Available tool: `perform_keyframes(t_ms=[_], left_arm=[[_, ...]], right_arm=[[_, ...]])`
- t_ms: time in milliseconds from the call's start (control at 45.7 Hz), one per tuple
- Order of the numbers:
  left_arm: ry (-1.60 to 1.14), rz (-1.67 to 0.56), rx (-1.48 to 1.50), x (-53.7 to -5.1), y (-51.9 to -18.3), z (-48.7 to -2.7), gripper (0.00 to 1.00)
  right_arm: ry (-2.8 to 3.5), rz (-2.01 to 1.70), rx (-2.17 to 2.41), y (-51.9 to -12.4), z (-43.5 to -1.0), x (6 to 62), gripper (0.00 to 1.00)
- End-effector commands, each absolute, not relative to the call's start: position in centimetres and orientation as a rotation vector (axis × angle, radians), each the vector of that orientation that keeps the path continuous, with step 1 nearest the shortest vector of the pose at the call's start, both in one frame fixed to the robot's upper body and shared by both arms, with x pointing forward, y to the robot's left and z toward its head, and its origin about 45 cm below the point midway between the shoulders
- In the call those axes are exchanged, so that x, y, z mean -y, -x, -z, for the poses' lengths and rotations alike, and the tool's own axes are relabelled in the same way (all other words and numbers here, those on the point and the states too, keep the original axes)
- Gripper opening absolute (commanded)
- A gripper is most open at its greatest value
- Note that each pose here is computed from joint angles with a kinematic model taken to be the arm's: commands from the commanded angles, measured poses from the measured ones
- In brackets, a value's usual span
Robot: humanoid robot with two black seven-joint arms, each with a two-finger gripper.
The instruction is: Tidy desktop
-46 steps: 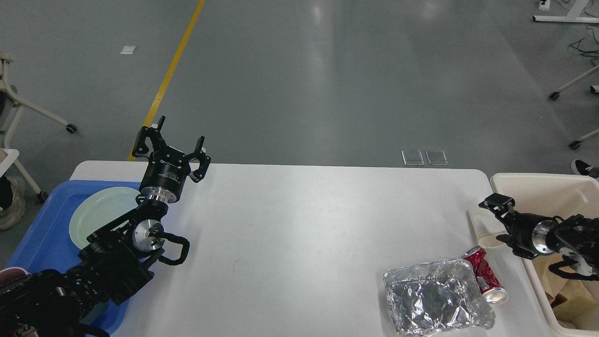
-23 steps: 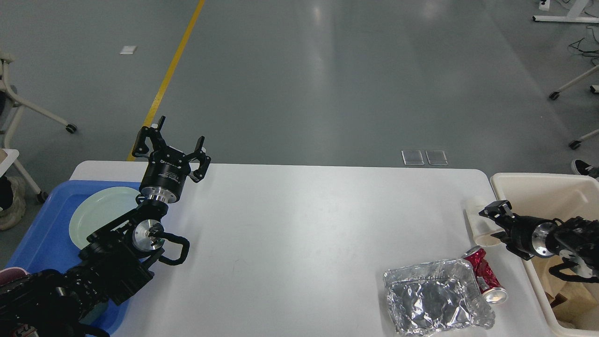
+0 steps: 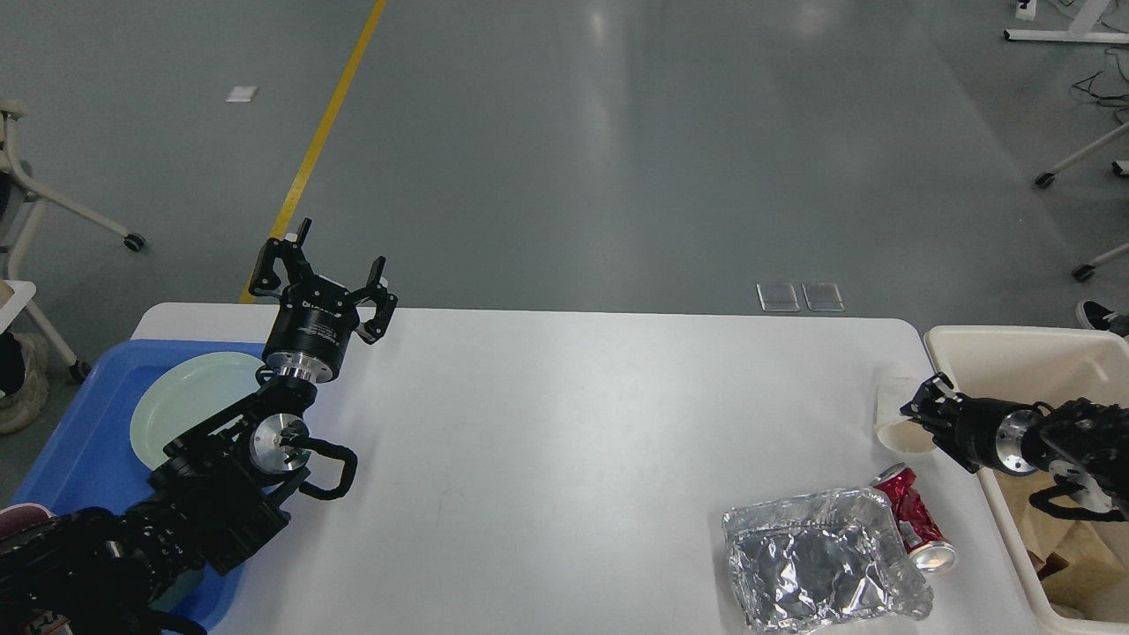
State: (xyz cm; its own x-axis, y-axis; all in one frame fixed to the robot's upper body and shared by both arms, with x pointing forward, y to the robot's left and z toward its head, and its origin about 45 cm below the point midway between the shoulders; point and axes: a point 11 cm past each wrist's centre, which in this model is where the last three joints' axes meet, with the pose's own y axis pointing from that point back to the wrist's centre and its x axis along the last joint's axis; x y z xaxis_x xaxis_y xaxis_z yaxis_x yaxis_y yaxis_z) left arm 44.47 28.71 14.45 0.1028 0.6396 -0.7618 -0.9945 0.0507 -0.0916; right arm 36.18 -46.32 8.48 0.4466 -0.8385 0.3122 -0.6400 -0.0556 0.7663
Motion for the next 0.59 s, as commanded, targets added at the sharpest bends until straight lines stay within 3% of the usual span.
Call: perform_keyframes(t_ms=[0, 197, 569], left_arm=[[0.722, -1.375, -0.623, -28.7, -44.5, -14.4, 0.97], [0.721, -1.374, -0.624, -28.7, -44.5, -14.4, 0.97], [0.722, -1.375, -0.623, -28.7, -44.5, -14.4, 0.97]], right_arm=[[-1.800, 0.248, 1.255, -37.5, -10.2, 46.2, 0.00], [-1.827, 0.232, 1.081, -38.7, -16.8, 48.9, 0.00], [-1.694, 0.162, 0.654, -40.0, -29.5, 48.9, 0.00]])
